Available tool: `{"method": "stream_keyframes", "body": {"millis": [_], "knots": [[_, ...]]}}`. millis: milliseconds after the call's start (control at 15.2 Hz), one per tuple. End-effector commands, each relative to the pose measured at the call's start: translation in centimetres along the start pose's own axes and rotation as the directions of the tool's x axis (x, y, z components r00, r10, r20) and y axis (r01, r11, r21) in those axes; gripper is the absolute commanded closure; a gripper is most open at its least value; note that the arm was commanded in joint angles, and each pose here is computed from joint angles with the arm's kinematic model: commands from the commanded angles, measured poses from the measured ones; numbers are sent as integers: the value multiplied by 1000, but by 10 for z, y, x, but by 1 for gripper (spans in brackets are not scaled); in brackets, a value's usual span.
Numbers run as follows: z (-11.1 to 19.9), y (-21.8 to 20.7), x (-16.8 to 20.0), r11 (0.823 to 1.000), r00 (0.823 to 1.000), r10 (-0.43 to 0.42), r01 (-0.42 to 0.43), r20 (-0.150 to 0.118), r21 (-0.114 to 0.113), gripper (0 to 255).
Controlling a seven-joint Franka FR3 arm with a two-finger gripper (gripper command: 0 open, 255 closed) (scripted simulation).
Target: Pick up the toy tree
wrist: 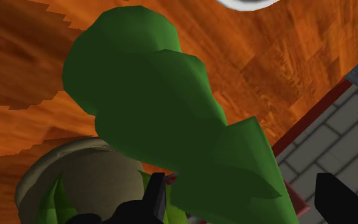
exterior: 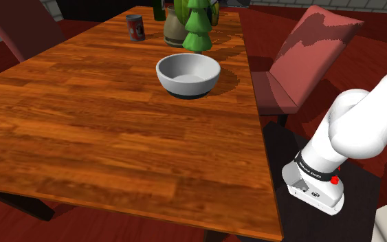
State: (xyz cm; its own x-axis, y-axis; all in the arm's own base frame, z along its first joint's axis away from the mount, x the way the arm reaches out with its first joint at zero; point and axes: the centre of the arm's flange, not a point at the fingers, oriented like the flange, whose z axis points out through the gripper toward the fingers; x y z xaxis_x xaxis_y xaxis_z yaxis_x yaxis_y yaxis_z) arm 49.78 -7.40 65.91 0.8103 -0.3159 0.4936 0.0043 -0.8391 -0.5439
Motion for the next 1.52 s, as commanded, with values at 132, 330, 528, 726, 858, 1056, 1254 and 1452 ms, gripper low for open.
{"method": "stream_keyframes", "body": {"millis": [132, 330, 528, 726, 858, 1056, 1254, 1452], "knots": [[5, 4, -5, 1000, 1000, 0, 0, -1, 0, 255], [5, 4, -5, 1000, 1000, 0, 0, -1, 0, 255], [5, 4, -5, 1000, 1000, 0, 0, -1, 0, 255], [5, 5, -5, 1000, 1000, 0, 0, -1, 0, 255], [-2, -1, 0, 1000, 1000, 0, 0, -1, 0, 255], [-12, -10, 8, 1000, 1000, 0, 0, -1, 0, 255], [-23, -18, 16, 1000, 1000, 0, 0, -1, 0, 255], [-34, -27, 24, 1000, 1000, 0, 0, -1, 0, 255]]}}
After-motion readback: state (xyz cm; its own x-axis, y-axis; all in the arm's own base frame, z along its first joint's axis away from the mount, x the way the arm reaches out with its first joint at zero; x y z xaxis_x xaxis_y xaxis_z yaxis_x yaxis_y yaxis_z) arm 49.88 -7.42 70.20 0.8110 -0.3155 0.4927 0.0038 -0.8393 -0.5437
